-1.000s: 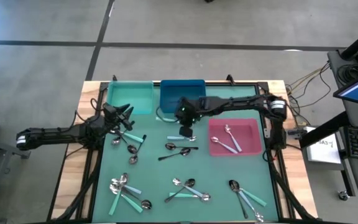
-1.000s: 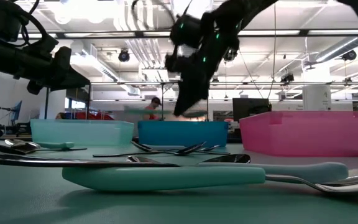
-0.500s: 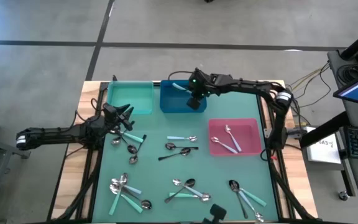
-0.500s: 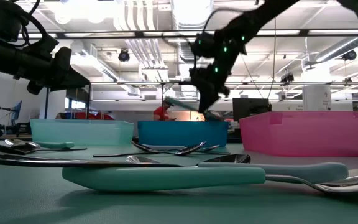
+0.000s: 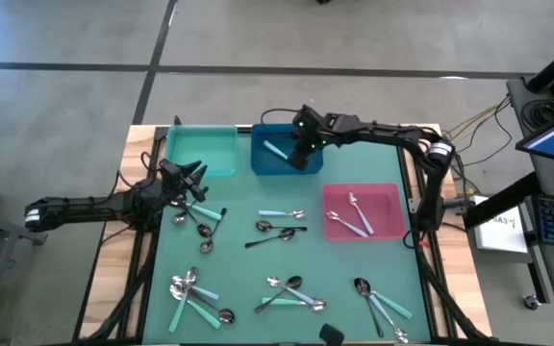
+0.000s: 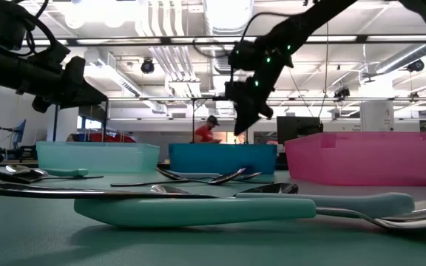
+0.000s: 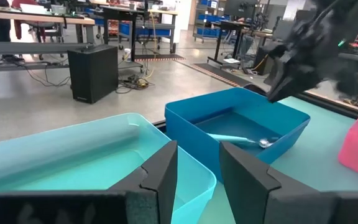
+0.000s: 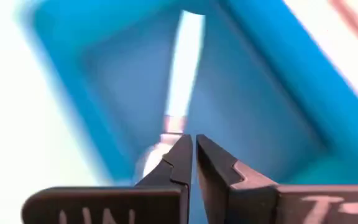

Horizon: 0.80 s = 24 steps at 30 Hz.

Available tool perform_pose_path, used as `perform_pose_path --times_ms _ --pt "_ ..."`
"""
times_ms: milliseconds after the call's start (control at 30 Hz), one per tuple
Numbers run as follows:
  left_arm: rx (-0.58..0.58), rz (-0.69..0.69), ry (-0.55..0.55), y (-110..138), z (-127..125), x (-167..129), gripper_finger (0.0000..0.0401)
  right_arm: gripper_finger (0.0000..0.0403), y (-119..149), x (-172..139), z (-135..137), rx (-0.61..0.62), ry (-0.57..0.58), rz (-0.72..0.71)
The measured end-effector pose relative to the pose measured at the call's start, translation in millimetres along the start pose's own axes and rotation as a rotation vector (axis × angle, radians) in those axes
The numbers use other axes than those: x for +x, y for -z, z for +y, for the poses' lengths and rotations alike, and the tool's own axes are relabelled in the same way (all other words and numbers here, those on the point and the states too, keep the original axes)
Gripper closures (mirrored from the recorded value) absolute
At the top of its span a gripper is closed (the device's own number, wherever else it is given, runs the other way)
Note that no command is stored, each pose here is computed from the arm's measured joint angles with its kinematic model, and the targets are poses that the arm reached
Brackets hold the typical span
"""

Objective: Sort silverware by color (type)
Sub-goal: Put the black spoon into the green bin

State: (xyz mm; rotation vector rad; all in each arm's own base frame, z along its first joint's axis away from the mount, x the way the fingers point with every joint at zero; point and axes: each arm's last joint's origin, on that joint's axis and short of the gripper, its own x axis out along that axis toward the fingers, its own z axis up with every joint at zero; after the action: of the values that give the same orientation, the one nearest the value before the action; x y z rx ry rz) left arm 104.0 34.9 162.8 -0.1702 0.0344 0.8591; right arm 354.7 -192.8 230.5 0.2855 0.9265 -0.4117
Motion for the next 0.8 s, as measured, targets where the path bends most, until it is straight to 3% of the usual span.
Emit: perform_pose_path --times_ms 200,333,433,533,800 --pt "0.0 0.0 0.0 0.0 0.0 0.0 0.0298 0.039 2.4 -5.5 48.7 0.005 -0.331 0.031" --pt "0.0 0.0 0.0 0.0 0.0 0.0 0.0298 0.039 11.7 -7.4 96.7 -0.093 -0.424 0.069" --pt "0.0 0.0 0.0 0.0 0.0 0.0 0.0298 0.039 20.0 -9.8 127.7 -0.181 -0.44 0.079" --pt "0.0 0.0 0.0 0.0 0.0 0.0 0.0298 0.039 28.2 -12.2 148.2 -0.27 -0.377 0.08" --pt "0.0 0.0 0.0 0.0 0.0 0.0 0.0298 0.039 37.4 -13.7 161.7 -0.326 -0.332 0.105"
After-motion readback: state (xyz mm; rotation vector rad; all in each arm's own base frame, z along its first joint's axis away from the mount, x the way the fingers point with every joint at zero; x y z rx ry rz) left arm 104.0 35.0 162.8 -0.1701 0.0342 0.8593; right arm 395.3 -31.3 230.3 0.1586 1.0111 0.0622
